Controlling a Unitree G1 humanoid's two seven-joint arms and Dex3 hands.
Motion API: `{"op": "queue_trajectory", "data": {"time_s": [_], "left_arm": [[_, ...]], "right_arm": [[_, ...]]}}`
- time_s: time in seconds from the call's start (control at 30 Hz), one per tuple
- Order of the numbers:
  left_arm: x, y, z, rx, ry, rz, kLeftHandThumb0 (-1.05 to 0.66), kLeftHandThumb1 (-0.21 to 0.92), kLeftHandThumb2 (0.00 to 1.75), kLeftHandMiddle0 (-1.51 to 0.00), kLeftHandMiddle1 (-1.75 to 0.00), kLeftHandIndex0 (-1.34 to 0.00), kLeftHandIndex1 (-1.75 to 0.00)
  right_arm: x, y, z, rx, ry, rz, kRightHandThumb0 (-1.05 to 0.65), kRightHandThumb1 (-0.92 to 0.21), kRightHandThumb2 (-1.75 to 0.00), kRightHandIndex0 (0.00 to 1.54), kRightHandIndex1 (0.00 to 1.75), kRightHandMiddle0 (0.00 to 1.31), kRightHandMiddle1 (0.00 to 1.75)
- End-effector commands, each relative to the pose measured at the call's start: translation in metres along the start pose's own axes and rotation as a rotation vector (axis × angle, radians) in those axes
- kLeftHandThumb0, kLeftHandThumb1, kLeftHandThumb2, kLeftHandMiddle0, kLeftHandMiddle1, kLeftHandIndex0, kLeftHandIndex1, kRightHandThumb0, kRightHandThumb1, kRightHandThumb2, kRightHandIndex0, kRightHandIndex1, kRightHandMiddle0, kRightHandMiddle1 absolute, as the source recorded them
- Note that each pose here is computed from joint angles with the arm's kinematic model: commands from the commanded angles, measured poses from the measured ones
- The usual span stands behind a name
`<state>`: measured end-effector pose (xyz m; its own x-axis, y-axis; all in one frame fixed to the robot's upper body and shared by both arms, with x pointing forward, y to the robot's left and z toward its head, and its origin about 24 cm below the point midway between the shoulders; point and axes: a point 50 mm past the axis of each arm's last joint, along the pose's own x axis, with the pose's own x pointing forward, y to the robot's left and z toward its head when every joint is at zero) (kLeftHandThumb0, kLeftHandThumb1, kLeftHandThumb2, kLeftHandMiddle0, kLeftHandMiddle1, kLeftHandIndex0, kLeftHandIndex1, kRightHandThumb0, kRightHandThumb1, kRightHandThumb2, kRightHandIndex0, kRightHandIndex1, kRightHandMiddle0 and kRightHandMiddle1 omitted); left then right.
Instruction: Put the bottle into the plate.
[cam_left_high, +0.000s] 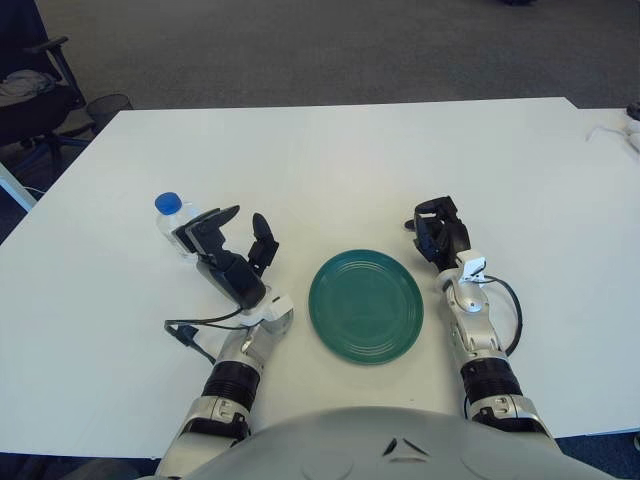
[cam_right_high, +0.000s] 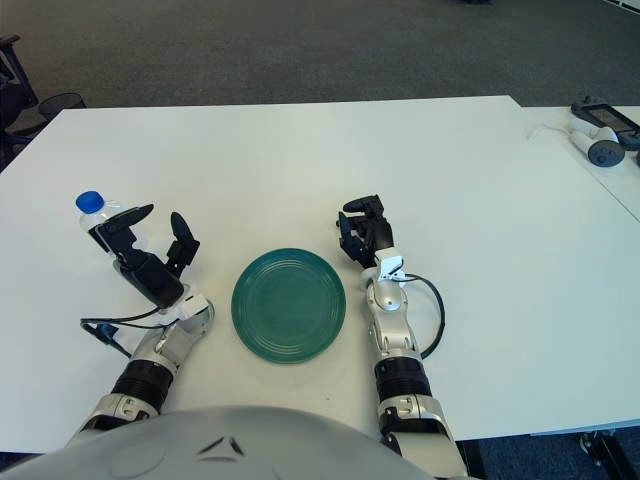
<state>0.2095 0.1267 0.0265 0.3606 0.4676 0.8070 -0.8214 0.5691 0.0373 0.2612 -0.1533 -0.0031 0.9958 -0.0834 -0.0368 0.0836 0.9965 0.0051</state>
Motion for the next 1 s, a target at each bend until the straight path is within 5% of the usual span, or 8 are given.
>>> {"op": "queue_trajectory", "data": {"time_s": [0.0,0.2,0.43,0.63,0.77,0.83,0.9,0.97], "left_arm": [[-0.028,0.023,-0.014,0.197,-0.105,-0.186,-0.44,0.60,0.85,0.00,-1.75,-0.19,-1.75],[-0.025,0.020,-0.011,0.211,-0.172,-0.194,-0.38,0.74,0.75,0.00,-1.75,-0.28,-1.75],[-0.014,0.036,-0.039,0.264,-0.131,-0.181,-0.38,0.75,0.75,-0.16,-1.75,-0.30,-1.75],[-0.037,0.023,-0.018,0.286,-0.080,-0.196,-0.37,0.85,0.60,-0.27,-1.75,-0.24,-1.75],[-0.039,0.021,-0.016,0.292,-0.081,-0.200,-0.36,0.91,0.53,-0.29,-1.75,-0.21,-1.75],[-0.030,0.027,-0.033,0.367,-0.050,-0.170,-0.52,0.91,0.59,-0.18,-1.75,-0.13,-1.67],[-0.020,0.032,-0.043,0.405,-0.055,-0.138,-0.54,0.74,0.75,-0.09,-1.65,-0.10,-1.65],[-0.019,0.030,-0.039,0.404,-0.055,-0.117,-0.67,0.81,0.70,-0.05,-1.61,-0.10,-1.70]], "right_arm": [[-0.024,-0.011,-0.046,0.005,0.243,-0.045,-0.35,-0.88,-0.58,0.31,1.38,0.22,1.75],[-0.023,-0.012,-0.047,0.004,0.236,-0.042,-0.35,-0.87,-0.58,0.32,1.38,0.22,1.75],[-0.021,-0.012,-0.048,0.005,0.224,-0.027,-0.35,-0.87,-0.59,0.33,1.38,0.22,1.75],[-0.020,-0.013,-0.049,0.001,0.217,-0.019,-0.35,-0.86,-0.60,0.34,1.39,0.23,1.75],[-0.021,-0.012,-0.049,0.007,0.211,-0.023,-0.36,-0.85,-0.62,0.34,1.39,0.23,1.75],[-0.020,-0.013,-0.049,0.002,0.216,-0.017,-0.36,-0.84,-0.62,0.34,1.39,0.24,1.75],[-0.020,-0.014,-0.049,-0.004,0.219,-0.014,-0.36,-0.84,-0.63,0.34,1.40,0.24,1.75],[-0.019,-0.015,-0.049,-0.010,0.214,-0.013,-0.36,-0.84,-0.63,0.34,1.39,0.24,1.75]]}}
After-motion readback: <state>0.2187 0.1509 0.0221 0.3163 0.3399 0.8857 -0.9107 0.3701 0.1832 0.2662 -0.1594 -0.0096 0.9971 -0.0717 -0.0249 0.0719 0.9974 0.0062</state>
